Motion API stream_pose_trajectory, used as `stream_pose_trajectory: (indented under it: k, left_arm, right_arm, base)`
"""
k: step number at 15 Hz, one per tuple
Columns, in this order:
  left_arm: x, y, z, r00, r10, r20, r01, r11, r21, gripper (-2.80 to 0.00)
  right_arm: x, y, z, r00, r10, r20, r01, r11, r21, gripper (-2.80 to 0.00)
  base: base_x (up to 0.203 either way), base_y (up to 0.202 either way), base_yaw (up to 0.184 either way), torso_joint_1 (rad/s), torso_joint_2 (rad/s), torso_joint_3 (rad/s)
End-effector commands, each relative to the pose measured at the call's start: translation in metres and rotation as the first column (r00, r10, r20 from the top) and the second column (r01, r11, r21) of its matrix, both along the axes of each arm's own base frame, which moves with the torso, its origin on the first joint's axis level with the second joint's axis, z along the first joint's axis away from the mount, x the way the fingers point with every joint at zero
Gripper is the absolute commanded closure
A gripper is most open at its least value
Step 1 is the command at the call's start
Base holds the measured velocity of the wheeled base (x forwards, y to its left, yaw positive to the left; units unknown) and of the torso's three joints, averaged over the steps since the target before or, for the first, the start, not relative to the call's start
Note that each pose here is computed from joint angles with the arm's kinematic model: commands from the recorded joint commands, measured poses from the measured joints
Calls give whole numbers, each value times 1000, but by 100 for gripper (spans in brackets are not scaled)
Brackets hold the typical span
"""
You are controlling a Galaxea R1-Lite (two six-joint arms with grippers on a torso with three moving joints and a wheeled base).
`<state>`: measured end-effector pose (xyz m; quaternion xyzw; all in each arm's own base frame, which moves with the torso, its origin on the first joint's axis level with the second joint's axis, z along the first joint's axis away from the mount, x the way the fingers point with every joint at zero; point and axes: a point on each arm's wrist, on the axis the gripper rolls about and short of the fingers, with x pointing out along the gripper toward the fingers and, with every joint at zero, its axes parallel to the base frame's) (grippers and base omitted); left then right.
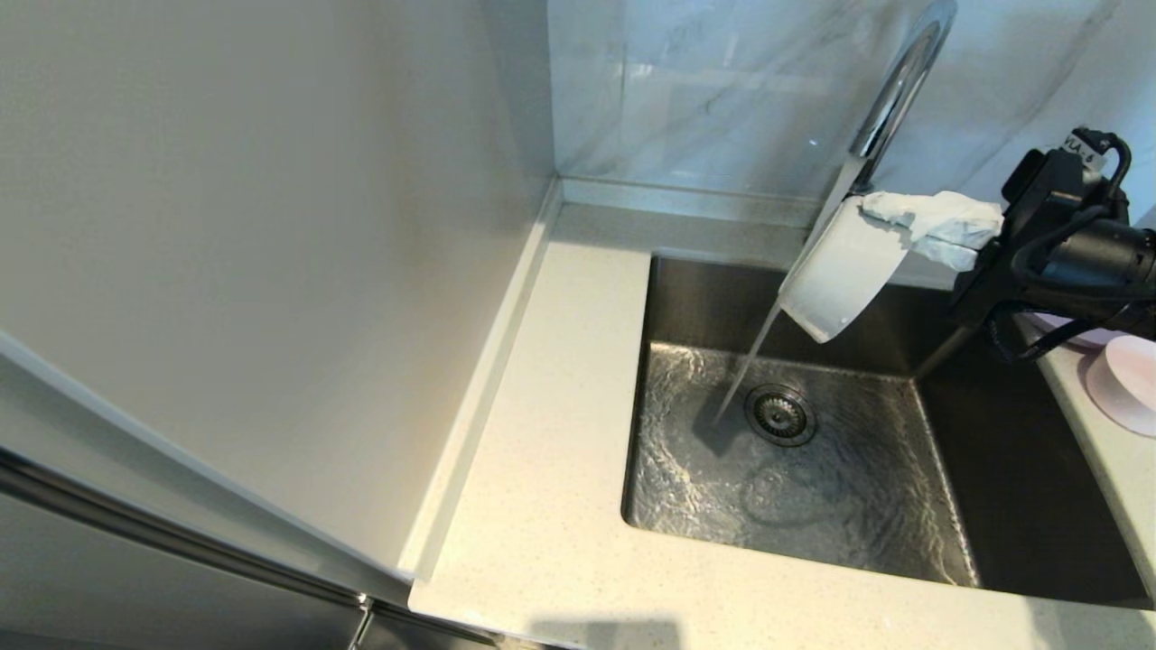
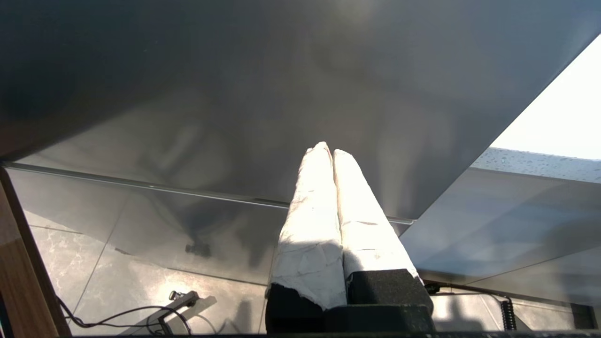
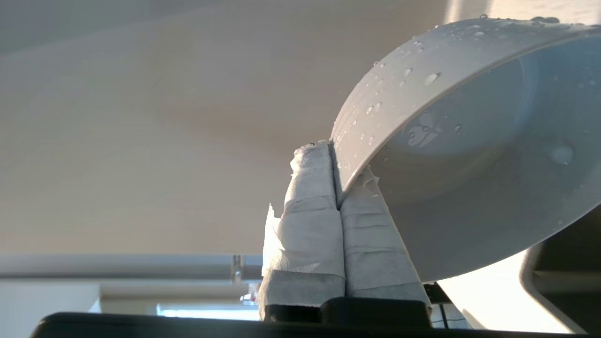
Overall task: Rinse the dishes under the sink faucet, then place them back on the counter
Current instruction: Rinse the bowl, then place the bowl on the table
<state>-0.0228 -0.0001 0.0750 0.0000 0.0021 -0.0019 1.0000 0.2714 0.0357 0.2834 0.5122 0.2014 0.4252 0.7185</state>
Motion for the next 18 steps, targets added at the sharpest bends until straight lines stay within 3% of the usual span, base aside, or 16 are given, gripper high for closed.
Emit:
stream_pose_trajectory:
  k: [1, 6, 11, 18]
  left_arm:
    - [0, 0, 0, 1000, 1, 0, -1, 1000, 0, 0]
    - [0, 0, 0, 1000, 0, 0, 0, 1000, 0, 0]
    - [0, 0, 0, 1000, 1, 0, -1, 1000, 0, 0]
    - [0, 0, 0, 1000, 1, 0, -1, 1000, 0, 0]
  right_arm:
    - [12, 8, -7, 1000, 29, -5, -29, 1000, 5, 0]
    - [39, 7, -16, 1000, 14, -13, -14, 1000, 2, 0]
    - [63, -9, -18, 999, -46, -4, 46, 999, 3, 0]
    - [45, -40, -4, 992, -122, 1, 122, 992, 22, 0]
  base:
    - [0, 0, 0, 0, 0, 0]
    - [0, 0, 0, 0, 0, 0]
    - [0, 0, 0, 0, 0, 0]
    - [0, 0, 0, 0, 0, 0]
